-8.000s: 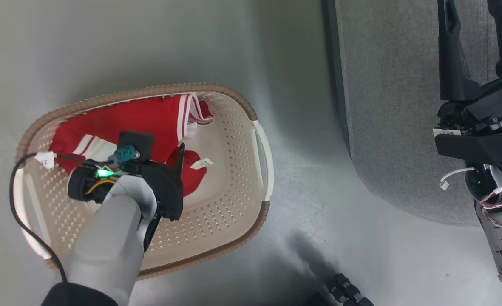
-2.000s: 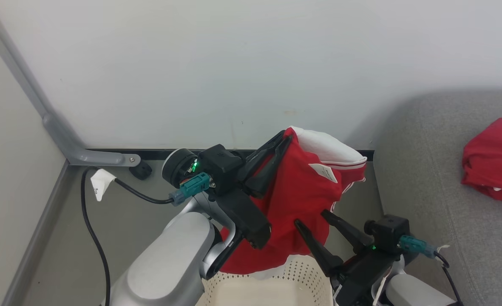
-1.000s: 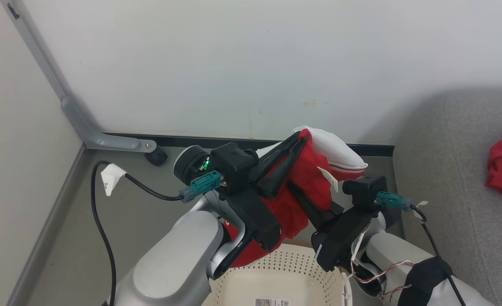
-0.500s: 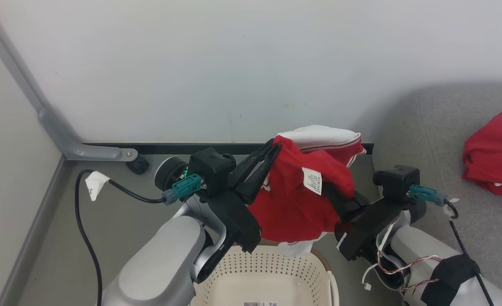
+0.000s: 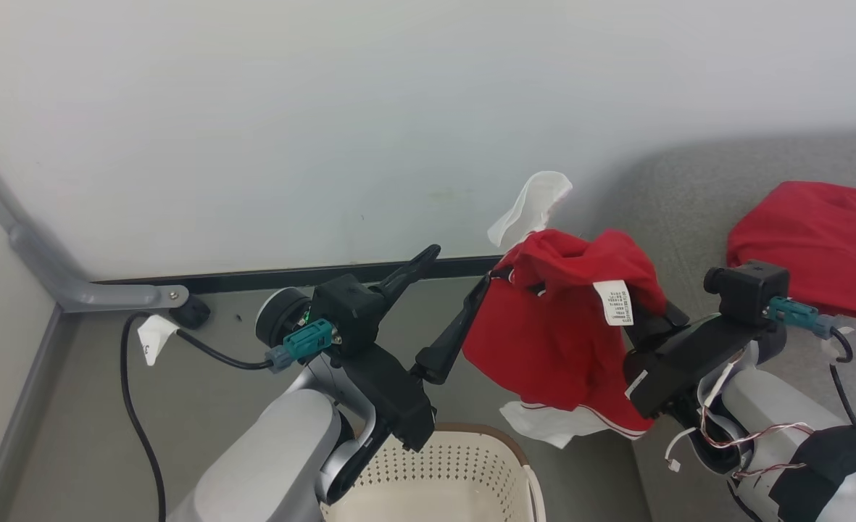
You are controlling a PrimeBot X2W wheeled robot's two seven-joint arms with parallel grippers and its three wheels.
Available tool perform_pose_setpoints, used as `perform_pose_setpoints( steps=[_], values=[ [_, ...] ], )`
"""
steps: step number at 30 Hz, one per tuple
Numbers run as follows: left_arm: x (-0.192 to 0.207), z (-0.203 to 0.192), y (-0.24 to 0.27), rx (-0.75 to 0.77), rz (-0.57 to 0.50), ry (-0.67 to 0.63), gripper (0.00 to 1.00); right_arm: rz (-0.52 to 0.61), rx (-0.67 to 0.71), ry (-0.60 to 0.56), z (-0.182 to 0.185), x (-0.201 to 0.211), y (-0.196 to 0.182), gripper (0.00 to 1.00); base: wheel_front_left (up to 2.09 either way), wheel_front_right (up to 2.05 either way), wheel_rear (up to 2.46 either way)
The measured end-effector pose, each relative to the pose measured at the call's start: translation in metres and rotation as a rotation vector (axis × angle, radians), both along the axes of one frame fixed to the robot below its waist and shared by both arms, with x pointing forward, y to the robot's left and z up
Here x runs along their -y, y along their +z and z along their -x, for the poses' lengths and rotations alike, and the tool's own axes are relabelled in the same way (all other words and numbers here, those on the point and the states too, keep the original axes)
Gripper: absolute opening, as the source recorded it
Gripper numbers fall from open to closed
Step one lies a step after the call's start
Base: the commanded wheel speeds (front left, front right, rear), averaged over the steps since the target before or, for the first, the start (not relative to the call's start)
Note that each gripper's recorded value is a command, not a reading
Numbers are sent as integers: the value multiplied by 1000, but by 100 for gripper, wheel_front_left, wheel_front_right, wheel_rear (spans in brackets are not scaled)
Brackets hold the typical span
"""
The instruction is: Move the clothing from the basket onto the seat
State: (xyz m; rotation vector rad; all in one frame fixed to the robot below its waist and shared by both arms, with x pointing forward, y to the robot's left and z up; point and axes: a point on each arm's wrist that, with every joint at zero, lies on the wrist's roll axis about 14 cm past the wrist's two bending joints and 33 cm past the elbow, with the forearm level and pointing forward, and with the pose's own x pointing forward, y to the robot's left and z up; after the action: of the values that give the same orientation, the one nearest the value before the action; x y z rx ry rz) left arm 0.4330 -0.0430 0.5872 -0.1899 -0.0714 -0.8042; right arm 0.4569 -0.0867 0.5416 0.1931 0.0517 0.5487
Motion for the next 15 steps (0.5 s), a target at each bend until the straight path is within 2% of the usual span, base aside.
perform_pose_setpoints(
  steps=[15],
  values=[
    [38, 24, -15, -21, 15, -121, 100, 27, 102, -210, 15, 93, 30, 0, 0, 0, 0]
  ],
)
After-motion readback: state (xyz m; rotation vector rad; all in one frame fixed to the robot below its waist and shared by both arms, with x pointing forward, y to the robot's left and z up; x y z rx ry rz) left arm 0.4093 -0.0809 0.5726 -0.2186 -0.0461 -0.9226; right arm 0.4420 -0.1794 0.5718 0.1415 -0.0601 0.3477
